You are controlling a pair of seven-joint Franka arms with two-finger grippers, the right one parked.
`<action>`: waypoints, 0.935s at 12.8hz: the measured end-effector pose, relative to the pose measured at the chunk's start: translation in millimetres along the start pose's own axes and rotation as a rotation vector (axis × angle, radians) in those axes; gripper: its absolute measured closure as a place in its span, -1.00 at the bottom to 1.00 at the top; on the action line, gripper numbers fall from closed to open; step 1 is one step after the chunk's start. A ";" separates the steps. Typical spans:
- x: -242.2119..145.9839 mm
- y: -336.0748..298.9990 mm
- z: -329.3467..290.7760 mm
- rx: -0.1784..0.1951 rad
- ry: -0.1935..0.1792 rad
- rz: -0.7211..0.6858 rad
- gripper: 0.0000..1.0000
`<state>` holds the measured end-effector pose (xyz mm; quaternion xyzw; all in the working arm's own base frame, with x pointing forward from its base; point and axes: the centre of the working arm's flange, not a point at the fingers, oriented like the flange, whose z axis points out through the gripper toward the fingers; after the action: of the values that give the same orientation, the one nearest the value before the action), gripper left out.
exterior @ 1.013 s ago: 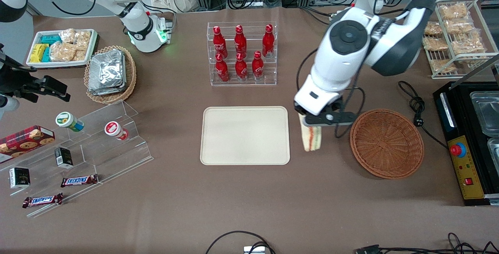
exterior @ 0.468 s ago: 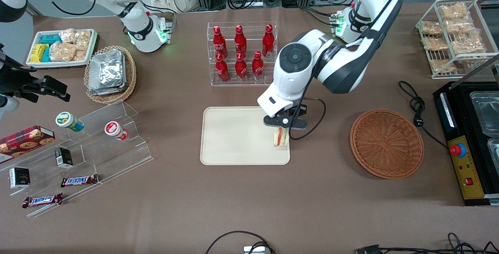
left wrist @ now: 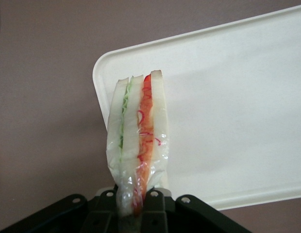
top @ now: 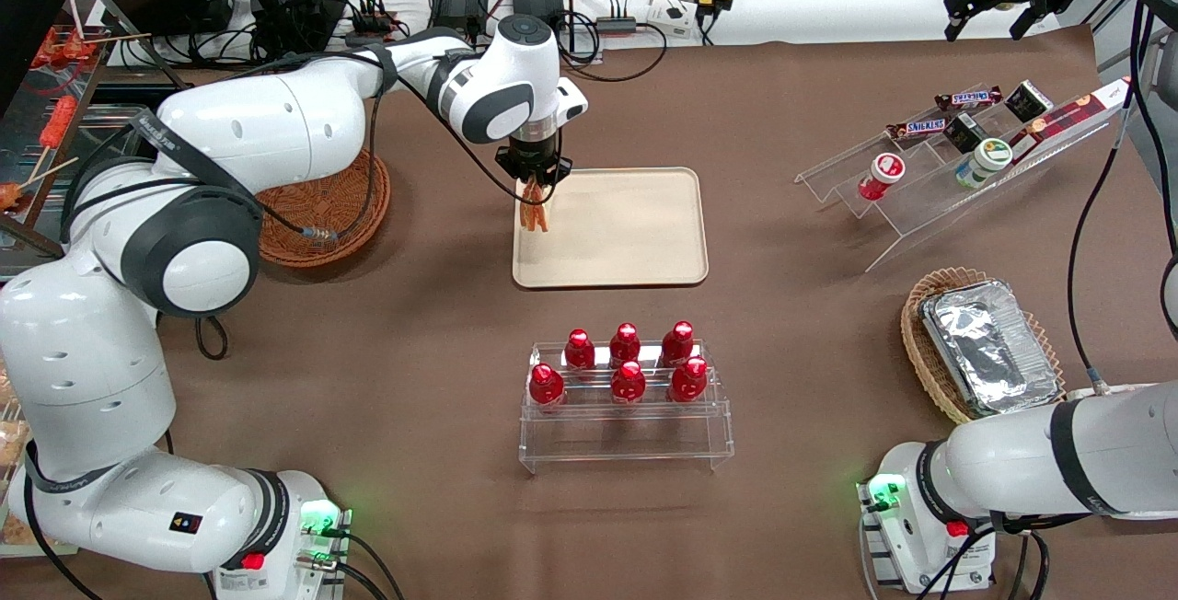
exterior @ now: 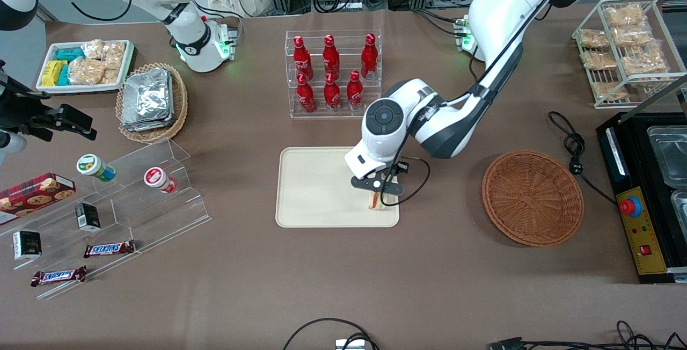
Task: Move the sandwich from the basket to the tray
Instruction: 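Lower the sandwich onto the tray with the left gripper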
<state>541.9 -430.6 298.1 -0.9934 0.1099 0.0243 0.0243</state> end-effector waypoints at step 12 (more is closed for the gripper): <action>7.8 -2.9 47.0 0.042 0.012 -0.074 0.68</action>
<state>548.1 -426.9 251.0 -0.9961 0.0737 0.0154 0.0452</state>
